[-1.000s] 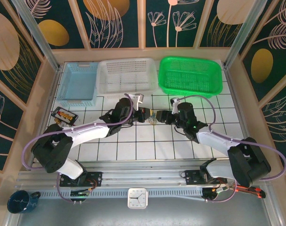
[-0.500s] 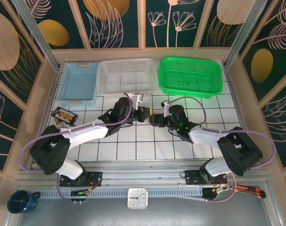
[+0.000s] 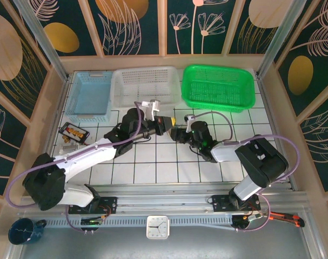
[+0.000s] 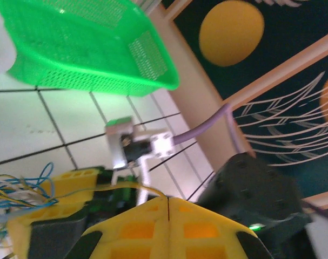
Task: Untangle the cables
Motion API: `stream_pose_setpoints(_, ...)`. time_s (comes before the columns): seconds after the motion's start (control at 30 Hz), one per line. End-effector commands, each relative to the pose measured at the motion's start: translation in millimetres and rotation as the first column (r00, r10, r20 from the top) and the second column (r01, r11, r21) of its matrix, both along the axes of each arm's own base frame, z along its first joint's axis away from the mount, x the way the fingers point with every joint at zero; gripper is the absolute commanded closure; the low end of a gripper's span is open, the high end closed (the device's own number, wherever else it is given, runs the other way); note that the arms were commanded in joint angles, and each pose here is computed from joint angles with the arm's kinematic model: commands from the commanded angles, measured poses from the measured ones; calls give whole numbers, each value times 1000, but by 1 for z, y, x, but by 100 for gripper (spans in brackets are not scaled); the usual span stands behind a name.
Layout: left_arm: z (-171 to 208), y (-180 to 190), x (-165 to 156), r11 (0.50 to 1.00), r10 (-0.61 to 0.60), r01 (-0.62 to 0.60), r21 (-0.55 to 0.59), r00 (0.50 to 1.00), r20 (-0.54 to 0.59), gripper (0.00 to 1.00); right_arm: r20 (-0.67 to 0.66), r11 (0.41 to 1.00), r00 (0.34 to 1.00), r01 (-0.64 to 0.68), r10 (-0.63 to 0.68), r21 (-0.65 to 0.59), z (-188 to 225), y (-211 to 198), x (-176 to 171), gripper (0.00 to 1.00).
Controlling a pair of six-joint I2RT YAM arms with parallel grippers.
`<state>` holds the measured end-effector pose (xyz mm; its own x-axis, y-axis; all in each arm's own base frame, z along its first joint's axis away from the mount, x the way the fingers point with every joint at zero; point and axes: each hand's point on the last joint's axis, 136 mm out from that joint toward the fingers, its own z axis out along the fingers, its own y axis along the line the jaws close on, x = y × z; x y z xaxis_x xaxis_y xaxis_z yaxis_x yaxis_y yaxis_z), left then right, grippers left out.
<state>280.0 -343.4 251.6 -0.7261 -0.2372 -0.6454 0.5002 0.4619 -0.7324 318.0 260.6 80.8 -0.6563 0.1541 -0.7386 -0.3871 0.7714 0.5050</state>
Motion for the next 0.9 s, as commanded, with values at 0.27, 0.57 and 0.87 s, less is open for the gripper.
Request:
stream_pose_setpoints(0.27,115,13,-10,979,41,-7,-202,986,164,100,-42,999,998,39,-39,9,-23,-6,-5,51)
stream_pose_setpoints(0.57,162,46,-3,968,204,-151,-202,939,276,100,-67,999,997,35,-35,4,-30,-10,-12,49)
stream_pose_setpoints(0.87,167,122,46,850,509,-523,-65,783,356,100,-38,1000,999,-21,21,9,-1,0,-17,36)
